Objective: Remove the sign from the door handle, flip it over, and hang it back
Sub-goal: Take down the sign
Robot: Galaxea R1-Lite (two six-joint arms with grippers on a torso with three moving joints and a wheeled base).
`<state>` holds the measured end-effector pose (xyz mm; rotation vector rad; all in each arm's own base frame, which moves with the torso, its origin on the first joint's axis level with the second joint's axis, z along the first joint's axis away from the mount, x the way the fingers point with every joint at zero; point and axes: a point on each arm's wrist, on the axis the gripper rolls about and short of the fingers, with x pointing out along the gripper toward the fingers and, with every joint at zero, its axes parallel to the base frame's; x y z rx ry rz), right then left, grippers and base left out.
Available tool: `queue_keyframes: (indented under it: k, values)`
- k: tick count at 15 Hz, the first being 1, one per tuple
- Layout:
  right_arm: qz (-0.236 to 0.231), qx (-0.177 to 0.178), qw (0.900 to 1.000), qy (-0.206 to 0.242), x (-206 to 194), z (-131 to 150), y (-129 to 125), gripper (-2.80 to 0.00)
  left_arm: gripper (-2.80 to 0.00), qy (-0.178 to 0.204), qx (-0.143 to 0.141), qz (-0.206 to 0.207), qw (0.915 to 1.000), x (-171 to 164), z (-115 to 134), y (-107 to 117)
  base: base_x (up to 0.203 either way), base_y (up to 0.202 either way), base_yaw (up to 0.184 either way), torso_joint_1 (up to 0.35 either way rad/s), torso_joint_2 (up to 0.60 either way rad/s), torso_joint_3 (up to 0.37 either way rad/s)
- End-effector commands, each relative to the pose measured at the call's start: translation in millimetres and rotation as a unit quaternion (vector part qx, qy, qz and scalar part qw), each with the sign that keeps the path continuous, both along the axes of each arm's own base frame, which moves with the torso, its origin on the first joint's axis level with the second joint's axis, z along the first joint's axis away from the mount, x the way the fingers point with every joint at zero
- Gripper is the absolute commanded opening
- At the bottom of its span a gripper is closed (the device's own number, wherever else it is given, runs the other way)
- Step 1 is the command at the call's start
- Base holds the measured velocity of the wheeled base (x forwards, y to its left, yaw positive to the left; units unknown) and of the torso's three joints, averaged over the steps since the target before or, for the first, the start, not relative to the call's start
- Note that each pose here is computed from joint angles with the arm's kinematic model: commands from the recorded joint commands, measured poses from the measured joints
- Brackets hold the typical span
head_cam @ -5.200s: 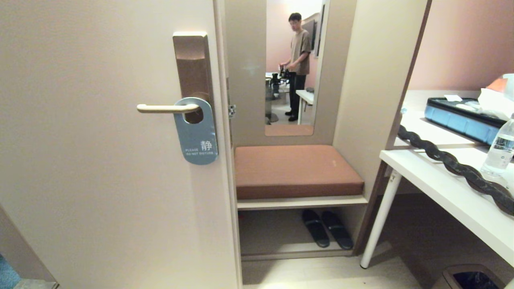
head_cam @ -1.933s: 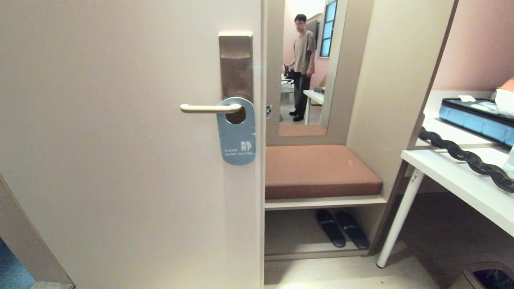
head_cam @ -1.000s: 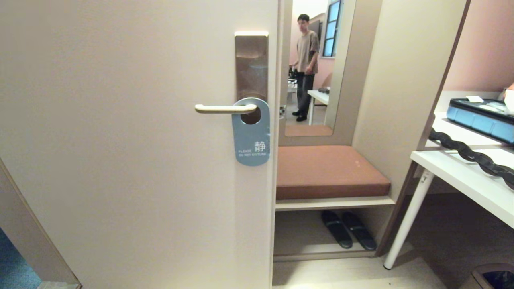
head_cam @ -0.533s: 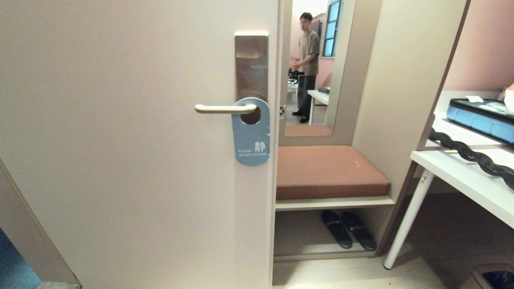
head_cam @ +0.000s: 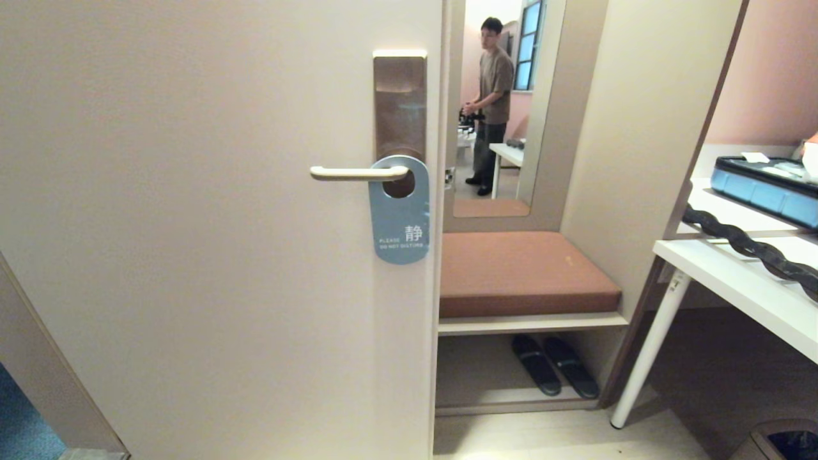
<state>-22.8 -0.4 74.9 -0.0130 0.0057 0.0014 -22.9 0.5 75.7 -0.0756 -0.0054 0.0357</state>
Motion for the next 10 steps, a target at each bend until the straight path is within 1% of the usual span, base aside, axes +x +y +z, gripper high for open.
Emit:
queue_keyframes:
  k: [1, 5, 10]
  values:
    - [0.0, 0.003, 1.0, 0.0, 0.0, 0.0, 0.0, -2.8, -2.8, 0.0, -0.001, 0.0, 1.0, 0.1, 0.1, 0.0, 0.0, 0.0, 0.0, 0.0, 0.0, 0.0]
    - [0.001, 0.0, 1.0, -0.001, 0.0, 0.1, 0.0, -2.8, -2.8, 0.0, -0.001, 0.0, 1.0, 0.1, 0.1, 0.0, 0.0, 0.0, 0.0, 0.0, 0.0, 0.0]
    - [0.005, -0.016, 1.0, -0.002, -0.8, 2.1, 0.2, -2.8, -2.8, 0.0, -0.001, 0.0, 1.0, 0.1, 0.1, 0.0, 0.0, 0.0, 0.0, 0.0, 0.0, 0.0]
